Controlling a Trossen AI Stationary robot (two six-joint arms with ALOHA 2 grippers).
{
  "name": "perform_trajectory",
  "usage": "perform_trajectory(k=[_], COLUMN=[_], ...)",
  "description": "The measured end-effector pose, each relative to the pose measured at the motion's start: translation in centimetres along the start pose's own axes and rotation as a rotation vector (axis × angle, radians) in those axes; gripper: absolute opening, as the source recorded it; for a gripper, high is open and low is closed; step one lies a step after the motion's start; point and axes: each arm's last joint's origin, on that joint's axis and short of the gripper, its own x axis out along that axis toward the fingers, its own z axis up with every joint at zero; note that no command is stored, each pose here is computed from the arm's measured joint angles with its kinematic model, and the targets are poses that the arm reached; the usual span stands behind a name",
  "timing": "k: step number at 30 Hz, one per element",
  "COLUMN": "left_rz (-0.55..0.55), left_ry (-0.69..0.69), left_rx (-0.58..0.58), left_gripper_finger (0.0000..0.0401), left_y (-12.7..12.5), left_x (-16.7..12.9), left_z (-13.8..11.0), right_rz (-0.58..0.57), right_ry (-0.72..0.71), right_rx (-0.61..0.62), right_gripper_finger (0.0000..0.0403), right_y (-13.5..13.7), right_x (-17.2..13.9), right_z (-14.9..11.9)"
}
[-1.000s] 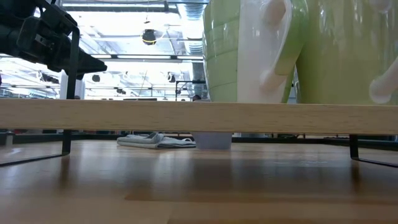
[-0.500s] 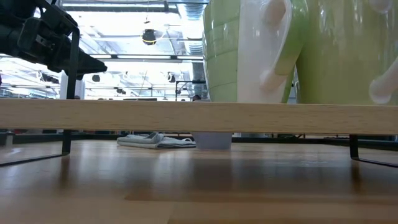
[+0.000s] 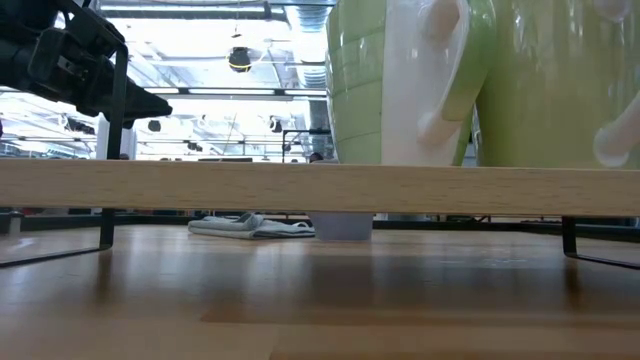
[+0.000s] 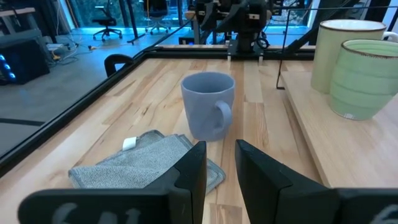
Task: Stack small to large cups/mugs on shelf
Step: Put the blue mug on the shelf
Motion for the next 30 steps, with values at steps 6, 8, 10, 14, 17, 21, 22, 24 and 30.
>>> perform_trajectory(k=[6, 8, 10, 14, 17, 21, 22, 24, 30], left_rz=[0.000, 0.000, 0.000, 0.001, 0.001, 0.001, 0.001, 0.005, 0.026], left_ry=[0.002, 0.006, 0.010, 0.019, 0.023, 0.032, 0.036, 0.047, 0.047], left_rx=[0.000, 0.001, 0.001, -0.005, -0.011, -0.009, -0.008, -0.006, -0.005], left_gripper_finger=[0.0076, 0.0076, 0.0076, 0.0076, 0.0076, 0.0076, 0.0076, 0.0076, 0.0076], left_y=[0.0, 0.0, 0.0, 0.0, 0.0, 0.0, 0.0, 0.0, 0.1], left_x=[0.0, 0.0, 0.0, 0.0, 0.0, 0.0, 0.0, 0.0, 0.0], left_z=[0.0, -0.1, -0.1, -0.2, -0.2, -0.3, -0.4, -0.5, -0.5], right_rz=[0.002, 0.001, 0.001, 0.002, 0.003, 0.004, 0.004, 0.005, 0.005], right_ry=[-0.027, -0.033, -0.039, -0.059, -0.078, -0.105, -0.111, -0.120, -0.133], right_rx=[0.019, 0.021, 0.025, 0.032, 0.032, 0.029, 0.027, 0.027, 0.023], right_gripper_finger=[0.0212, 0.0212, 0.0212, 0.0212, 0.0212, 0.0212, 0.0212, 0.0212, 0.0212], right_y=[-0.5, -0.6, -0.6, -0.8, -0.8, -0.9, -0.9, -0.9, -0.9], right_x=[-0.3, -0.4, -0.5, -0.8, -1.0, -1.2, -1.2, -1.3, -1.4], right_z=[-1.0, -1.3, -1.5, -1.9, -1.7, -1.5, -1.4, -1.3, -1.2])
